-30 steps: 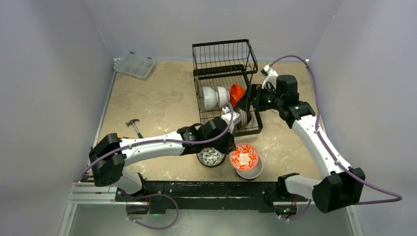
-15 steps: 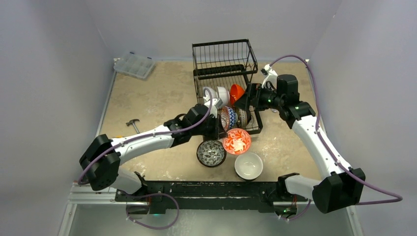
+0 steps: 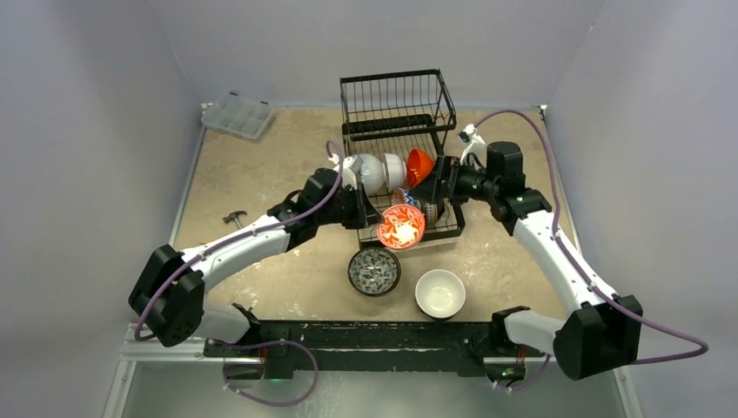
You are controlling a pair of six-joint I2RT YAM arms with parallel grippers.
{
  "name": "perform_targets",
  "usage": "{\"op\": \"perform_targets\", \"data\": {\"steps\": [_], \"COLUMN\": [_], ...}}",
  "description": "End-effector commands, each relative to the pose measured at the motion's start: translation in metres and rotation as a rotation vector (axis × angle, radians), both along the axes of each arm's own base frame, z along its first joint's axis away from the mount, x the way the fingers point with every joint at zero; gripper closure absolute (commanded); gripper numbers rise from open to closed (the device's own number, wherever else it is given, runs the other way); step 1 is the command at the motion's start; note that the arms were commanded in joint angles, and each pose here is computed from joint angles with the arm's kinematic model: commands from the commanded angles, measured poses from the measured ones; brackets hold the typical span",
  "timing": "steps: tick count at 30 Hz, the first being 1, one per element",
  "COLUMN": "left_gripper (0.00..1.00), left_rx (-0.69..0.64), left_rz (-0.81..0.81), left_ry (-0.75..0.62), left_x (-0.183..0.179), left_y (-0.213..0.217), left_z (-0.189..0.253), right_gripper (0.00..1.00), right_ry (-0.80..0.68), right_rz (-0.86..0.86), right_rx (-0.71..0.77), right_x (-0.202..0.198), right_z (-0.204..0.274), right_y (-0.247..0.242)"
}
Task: Load the bowls into the dish rack
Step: Pick up the bowl from the center of the board, then place the bowl in the dish rack.
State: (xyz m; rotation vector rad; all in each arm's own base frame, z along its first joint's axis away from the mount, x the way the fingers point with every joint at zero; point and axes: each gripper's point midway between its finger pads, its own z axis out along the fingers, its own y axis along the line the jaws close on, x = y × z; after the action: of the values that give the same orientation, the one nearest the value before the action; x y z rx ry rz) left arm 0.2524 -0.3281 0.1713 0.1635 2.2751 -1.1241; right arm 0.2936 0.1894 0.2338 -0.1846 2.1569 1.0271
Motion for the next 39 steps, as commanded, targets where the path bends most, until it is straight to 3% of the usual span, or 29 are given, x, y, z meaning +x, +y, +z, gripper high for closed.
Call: {"op": "perform_targets", "data": {"steps": [1, 18, 21, 26, 28, 32, 39], "left_gripper": [1.0, 1.0, 1.0, 1.0, 1.0, 0.93, 0.56], "left_rx": [-0.133, -0.207, -0.166, -0.085, -0.055, -0.047, 0.014], "left_rz": [0.052, 0.075, 0.078, 0.071, 0.059, 0.021, -0.035], "left_ry": [-0.049, -0.057, -0.051, -0.033, -0.005, 0.017, 0.043], "left_x": [0.019, 0.044, 0.044, 0.046, 0.044, 0.043, 0.042], "left_y": [0.011, 0.032, 0.035, 0.038, 0.039, 0.034, 0.029], "left_z": [0.041, 0.057, 0.048, 0.029, 0.018, 0.013, 0.002], "right_gripper": [0.02, 0.08, 0.19, 0.64, 0.76, 0.88, 0.9], "right_ry": [0.013, 0.067, 0.053, 0.038, 0.033, 0.014, 0.001], "right_rz": [0.057, 0.206, 0.196, 0.171, 0.16, 0.142, 0.13], "right_rx": [0.108, 0.266, 0.234, 0.158, 0.125, 0.07, 0.032], "right_x": [-0.004, -0.021, -0.014, -0.005, -0.002, 0.004, 0.005], "right_z": [0.001, -0.003, -0.002, -0.005, -0.007, -0.007, 0.0], "right_y": [0.014, 0.084, 0.086, 0.083, 0.081, 0.077, 0.074]}}
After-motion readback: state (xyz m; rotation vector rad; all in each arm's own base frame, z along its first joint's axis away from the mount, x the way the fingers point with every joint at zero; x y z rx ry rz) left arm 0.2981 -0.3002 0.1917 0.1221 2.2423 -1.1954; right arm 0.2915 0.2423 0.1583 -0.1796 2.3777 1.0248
